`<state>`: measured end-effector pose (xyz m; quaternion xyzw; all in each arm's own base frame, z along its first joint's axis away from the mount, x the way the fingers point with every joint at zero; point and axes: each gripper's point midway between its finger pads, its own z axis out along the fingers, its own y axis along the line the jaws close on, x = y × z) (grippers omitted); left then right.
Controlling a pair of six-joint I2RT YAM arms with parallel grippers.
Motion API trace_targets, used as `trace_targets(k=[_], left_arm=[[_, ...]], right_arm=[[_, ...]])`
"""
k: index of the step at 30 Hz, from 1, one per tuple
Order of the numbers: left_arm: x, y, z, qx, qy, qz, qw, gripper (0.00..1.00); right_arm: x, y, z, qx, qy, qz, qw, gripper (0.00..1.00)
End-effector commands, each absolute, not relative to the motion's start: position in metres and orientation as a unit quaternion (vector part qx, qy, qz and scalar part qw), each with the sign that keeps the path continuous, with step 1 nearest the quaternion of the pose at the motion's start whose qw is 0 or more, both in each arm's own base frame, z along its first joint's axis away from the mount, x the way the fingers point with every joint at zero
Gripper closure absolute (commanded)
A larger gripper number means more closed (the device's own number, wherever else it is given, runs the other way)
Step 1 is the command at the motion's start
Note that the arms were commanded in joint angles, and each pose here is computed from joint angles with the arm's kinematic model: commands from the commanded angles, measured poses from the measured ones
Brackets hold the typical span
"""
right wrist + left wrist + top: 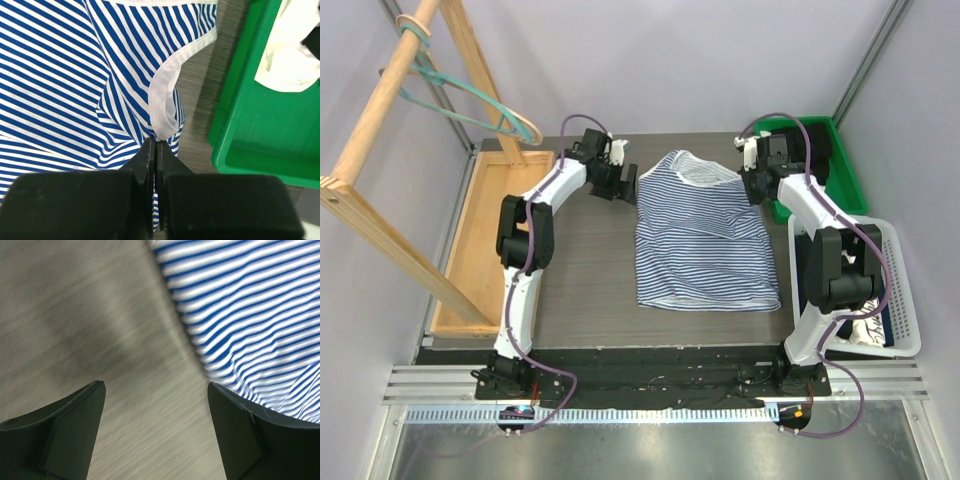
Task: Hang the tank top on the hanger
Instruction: Adjust the tank top at the center of the board.
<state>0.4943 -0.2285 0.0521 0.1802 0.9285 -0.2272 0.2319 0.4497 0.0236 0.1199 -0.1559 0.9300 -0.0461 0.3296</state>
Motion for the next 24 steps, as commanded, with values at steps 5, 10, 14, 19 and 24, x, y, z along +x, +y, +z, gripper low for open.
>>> trace_targets(k=[5, 10, 14, 19, 24], left_arm=[[0.531, -0.268, 0.060, 0.146, 0.920, -0.243, 0.270, 0.14], [0.531, -0.276, 0.044, 0.147, 0.923, -0.237, 0.264, 0.16], [0.530, -0.283, 0.036, 0.145, 0.922, -0.246, 0.259, 0.20], [0.526, -0.302, 0.035, 0.155, 0.915, -0.273, 0.253, 0.35], [0.517, -0.320, 0.034, 0.171, 0.908, -0.295, 0.242, 0.46]], right_arm=[[0.450, 0.029, 0.125, -0.157, 0.924, -0.035, 0.347, 0.99], [0.448, 0.030, 0.128, -0.156, 0.922, -0.032, 0.352, 0.99], [0.447, 0.038, 0.132, -0.161, 0.920, -0.013, 0.358, 0.99], [0.447, 0.039, 0.136, -0.161, 0.917, -0.011, 0.364, 0.99], [0.447, 0.038, 0.141, -0.162, 0.915, -0.010, 0.369, 0.99]])
